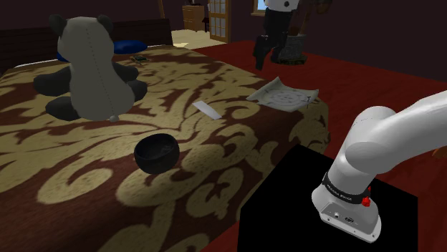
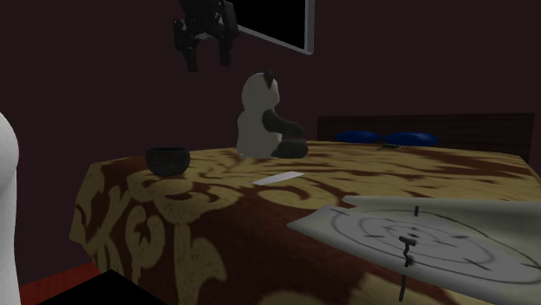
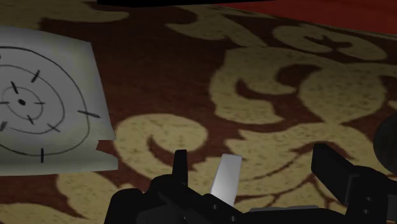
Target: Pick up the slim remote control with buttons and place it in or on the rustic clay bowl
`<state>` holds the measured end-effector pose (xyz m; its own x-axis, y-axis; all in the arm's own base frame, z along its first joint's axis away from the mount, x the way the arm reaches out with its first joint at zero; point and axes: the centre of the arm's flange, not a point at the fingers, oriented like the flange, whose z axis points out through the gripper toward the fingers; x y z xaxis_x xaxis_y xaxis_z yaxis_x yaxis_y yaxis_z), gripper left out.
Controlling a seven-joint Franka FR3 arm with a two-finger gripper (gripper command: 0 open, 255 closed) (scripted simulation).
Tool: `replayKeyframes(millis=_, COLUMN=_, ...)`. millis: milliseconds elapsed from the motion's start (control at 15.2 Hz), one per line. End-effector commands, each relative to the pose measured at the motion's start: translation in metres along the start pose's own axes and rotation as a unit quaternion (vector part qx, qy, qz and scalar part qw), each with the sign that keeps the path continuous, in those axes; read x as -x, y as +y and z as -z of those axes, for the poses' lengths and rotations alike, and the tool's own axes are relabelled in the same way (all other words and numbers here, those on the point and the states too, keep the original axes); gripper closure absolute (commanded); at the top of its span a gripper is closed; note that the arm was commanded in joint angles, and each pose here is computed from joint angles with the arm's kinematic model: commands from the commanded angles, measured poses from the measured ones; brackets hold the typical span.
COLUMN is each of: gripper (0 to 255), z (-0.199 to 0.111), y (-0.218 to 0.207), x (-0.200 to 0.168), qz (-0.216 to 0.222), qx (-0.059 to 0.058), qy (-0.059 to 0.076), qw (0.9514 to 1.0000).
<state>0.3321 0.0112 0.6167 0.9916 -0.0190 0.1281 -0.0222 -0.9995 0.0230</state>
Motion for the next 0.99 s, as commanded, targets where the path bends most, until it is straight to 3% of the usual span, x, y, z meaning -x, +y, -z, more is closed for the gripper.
replayKeyframes(millis=0, gripper=0, z=0.000, y=0.000, x=0.000, qz=0.000, qx=0.000, qy=0.000, qw=1.0000)
replayKeyframes(millis=924, gripper=0, z=-0.132, y=-0.015, x=-0.138, qz=-0.042, qx=-0.004, qy=-0.029, qw=0.9987)
